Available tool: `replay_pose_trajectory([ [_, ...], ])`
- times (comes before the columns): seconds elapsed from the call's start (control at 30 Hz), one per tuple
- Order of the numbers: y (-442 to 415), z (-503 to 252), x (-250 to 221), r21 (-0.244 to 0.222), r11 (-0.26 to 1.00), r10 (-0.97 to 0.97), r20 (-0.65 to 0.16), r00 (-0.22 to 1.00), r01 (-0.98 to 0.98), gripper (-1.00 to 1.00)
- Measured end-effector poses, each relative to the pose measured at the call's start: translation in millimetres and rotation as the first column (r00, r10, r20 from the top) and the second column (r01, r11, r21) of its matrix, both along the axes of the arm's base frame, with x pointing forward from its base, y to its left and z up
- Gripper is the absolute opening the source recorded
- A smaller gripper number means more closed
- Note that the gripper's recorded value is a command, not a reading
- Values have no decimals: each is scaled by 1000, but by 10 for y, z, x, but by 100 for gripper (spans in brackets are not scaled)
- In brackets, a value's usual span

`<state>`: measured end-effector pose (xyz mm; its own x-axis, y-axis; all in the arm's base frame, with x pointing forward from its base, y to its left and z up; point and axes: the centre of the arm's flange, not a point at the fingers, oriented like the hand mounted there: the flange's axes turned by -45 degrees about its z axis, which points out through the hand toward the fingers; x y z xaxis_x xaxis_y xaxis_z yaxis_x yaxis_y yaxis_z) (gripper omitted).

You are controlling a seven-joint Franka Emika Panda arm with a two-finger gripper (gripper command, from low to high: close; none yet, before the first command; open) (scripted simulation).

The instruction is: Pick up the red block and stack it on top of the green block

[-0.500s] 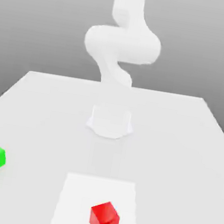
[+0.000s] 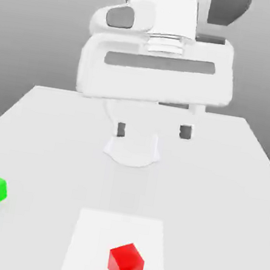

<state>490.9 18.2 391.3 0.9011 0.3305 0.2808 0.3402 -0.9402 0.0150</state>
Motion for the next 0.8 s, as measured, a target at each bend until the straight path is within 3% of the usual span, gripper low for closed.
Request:
replay_pose_trajectory([
  [0.3,36,-1680,-194,-77,981,157,-245,957,-181,0],
  [0.47,30,-2347,-231,-82,976,171,-268,948,-199,0],
  [0.5,29,-2430,-237,-82,977,171,-268,948,-199,-100],
  [0.8,31,-2236,-229,-83,976,171,-269,948,-200,-100],
])
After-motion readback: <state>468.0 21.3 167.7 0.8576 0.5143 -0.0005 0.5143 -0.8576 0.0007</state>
